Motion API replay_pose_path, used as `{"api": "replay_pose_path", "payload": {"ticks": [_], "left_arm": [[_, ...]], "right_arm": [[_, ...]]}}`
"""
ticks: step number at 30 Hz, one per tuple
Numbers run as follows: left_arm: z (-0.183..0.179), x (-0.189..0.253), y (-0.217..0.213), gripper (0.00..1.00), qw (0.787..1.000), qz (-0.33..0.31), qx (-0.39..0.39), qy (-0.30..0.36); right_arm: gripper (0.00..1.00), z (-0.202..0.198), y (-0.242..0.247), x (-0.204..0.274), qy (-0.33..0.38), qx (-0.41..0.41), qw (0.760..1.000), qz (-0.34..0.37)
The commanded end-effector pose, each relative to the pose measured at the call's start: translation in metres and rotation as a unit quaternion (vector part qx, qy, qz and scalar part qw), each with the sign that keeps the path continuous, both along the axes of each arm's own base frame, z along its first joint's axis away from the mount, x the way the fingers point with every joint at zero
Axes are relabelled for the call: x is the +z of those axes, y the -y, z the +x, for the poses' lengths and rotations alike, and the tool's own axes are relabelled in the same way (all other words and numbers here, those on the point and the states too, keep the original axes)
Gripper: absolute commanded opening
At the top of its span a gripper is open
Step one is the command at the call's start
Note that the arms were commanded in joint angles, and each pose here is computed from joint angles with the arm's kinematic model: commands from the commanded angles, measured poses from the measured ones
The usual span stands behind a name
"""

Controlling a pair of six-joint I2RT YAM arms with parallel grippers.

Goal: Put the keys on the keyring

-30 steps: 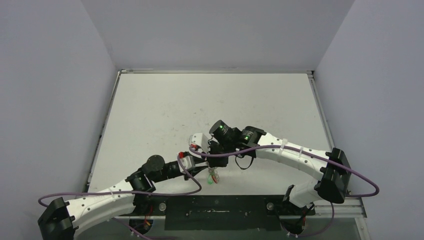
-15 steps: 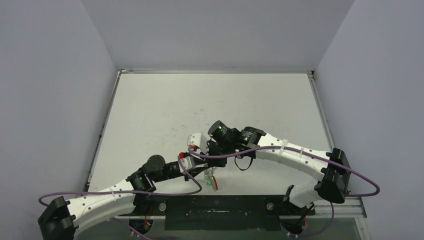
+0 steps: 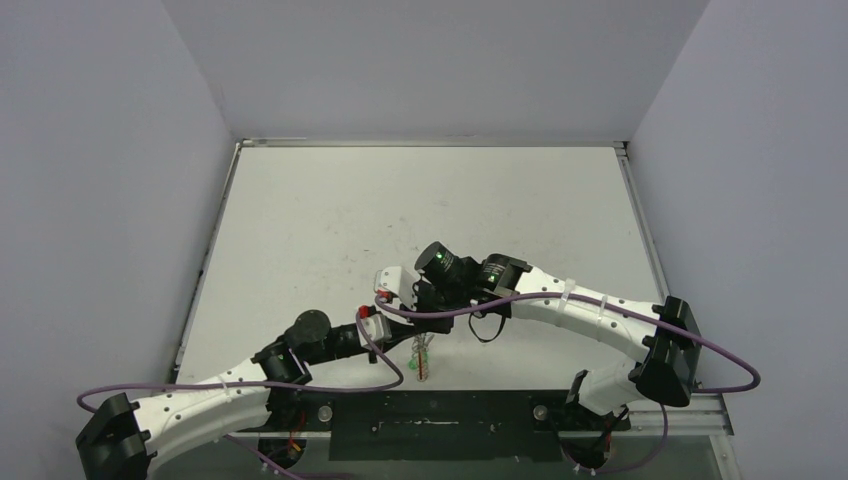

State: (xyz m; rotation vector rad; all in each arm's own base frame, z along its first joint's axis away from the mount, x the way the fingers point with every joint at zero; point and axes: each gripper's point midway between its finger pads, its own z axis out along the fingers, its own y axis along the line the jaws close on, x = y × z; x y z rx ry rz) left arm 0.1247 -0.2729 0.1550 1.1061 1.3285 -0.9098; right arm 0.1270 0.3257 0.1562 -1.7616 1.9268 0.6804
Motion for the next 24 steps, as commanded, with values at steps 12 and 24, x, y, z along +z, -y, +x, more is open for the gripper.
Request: {"api": "replay_pose_path", "payload": {"ticks": [12,24], "left_arm": [[0.005,0.026,0.003,0.18,1.000,-0.011,0.002,0.029],[0.004,0.020,0.003,0.00,1.000,0.002,-0.001,0.028]], "right_arm": [[0.00,0.000,-0.018,0.037,0.022,0.010,0.998,0.057],[0.00,0.002,-0.020,0.038,0.025,0.011,0.998,0.060]]}}
